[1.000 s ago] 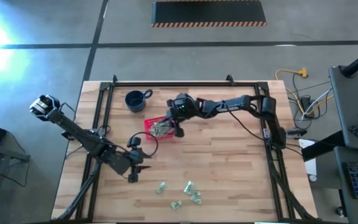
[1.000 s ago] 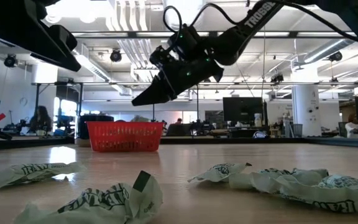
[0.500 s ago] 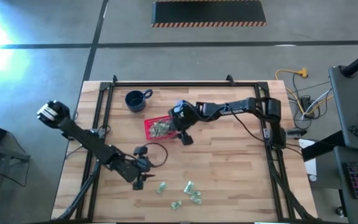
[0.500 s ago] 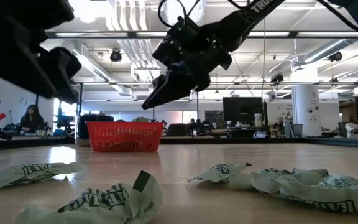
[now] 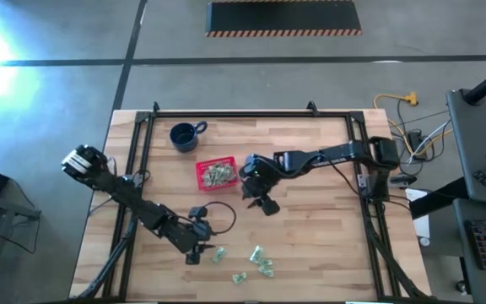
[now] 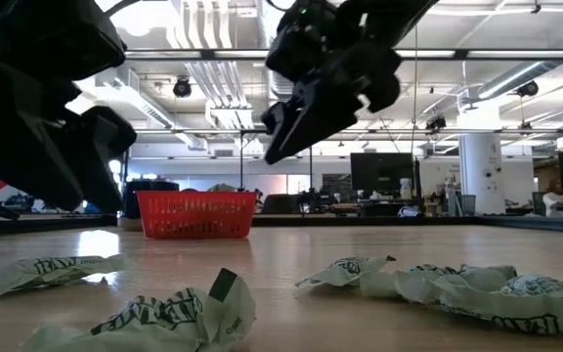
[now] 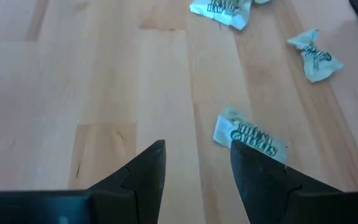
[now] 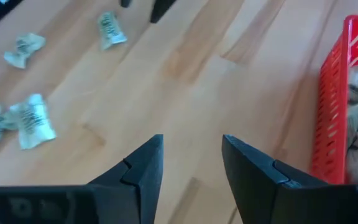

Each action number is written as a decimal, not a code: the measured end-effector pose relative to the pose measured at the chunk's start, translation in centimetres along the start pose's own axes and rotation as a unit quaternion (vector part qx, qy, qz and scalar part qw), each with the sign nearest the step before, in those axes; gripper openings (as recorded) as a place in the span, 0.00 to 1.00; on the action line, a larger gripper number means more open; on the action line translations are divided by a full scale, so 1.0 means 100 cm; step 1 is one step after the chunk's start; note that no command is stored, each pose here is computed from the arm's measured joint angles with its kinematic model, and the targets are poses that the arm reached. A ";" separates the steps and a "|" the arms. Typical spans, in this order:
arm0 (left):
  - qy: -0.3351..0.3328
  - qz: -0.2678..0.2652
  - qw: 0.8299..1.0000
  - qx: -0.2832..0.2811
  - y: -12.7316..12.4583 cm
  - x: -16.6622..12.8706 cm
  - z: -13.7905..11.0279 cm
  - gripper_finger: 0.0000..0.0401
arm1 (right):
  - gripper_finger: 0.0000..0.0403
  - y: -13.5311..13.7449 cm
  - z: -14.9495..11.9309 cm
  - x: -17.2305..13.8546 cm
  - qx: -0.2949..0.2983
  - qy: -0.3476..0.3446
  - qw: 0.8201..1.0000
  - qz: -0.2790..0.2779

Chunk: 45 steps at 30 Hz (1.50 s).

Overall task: Pick and place items into bin
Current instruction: Put the green stevia packet into the red bin

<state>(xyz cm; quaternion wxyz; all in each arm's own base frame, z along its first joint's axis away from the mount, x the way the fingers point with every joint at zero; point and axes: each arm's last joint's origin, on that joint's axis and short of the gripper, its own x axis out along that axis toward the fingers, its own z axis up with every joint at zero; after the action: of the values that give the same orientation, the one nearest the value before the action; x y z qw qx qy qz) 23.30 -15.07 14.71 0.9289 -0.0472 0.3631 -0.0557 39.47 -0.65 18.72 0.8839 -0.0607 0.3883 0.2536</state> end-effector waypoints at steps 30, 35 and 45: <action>-0.013 -0.054 0.998 0.002 -0.012 0.044 -0.012 0.39 | 0.37 0.074 -0.054 -0.057 0.024 -0.096 0.993 -0.066; -0.013 -0.051 0.999 0.003 -0.010 0.043 -0.013 0.25 | 0.37 0.076 -0.053 -0.062 0.021 -0.103 0.992 -0.068; -0.013 -0.039 0.998 0.039 -0.007 0.035 -0.009 0.02 | 0.37 0.076 -0.054 -0.062 0.027 -0.102 0.992 -0.067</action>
<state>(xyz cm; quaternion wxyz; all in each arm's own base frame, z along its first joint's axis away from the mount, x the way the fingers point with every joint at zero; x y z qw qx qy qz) 25.26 -16.26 11.80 0.9319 -0.0255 0.3461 -0.1059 28.64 1.82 20.08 0.9351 -0.0361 0.2981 0.1884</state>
